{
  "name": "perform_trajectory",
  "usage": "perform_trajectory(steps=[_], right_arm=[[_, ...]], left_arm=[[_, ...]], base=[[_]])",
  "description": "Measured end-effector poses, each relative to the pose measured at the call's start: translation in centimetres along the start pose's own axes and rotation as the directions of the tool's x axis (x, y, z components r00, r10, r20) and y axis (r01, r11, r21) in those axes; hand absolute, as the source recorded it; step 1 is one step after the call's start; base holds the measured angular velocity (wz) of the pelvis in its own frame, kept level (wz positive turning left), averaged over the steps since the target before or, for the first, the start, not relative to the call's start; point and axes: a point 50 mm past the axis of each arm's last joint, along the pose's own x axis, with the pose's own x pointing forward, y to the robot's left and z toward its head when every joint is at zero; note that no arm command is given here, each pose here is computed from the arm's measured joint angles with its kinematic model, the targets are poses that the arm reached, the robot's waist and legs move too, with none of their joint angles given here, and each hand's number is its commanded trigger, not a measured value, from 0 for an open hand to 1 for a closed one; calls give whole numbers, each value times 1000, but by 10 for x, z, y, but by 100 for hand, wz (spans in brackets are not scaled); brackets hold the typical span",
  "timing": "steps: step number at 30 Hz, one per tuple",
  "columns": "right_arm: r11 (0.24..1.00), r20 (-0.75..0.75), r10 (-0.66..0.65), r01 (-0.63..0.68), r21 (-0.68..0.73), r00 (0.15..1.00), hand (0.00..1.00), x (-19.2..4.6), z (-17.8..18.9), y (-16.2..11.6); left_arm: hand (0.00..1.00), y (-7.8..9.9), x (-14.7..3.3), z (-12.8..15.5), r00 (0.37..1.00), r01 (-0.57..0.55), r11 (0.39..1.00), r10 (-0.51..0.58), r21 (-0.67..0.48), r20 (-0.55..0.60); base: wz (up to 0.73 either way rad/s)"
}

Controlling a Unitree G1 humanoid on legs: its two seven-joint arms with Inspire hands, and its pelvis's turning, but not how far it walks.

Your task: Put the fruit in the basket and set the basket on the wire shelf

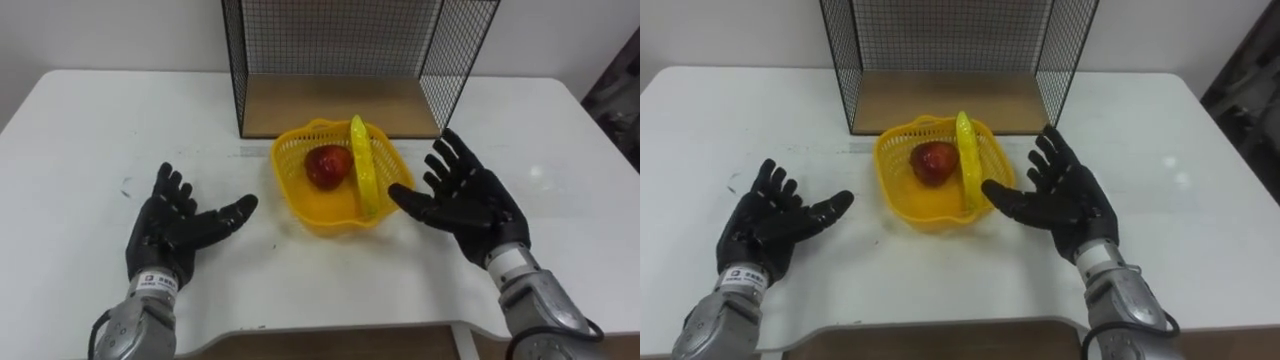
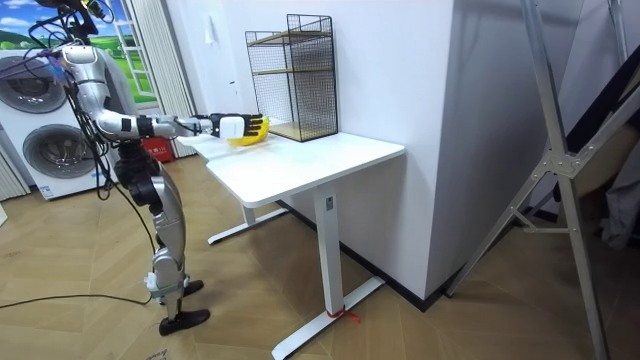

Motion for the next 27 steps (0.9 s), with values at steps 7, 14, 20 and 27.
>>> perform_trajectory(steps=[7, 14, 20, 27], right_arm=[[998, 12, 68, -68, -8, 998, 0, 13, 6, 9], [995, -3, 102, -102, -9, 995, 0, 18, 4, 15], [995, -38, 98, -98, -8, 994, 0, 17, -4, 14], [991, -65, 136, -137, -11, 989, 0, 18, -11, 24]], left_arm=[[0, -18, -1, -8, 995, 95, 995, -95, 2, -36], [0, -32, -2, -16, 986, 155, 988, -155, -10, -63], [0, -42, 0, -14, 976, 207, 978, -208, -8, -58], [0, -59, -4, -20, 950, 302, 953, -302, -13, -81]], base=[[0], [-1], [-1], [0]])
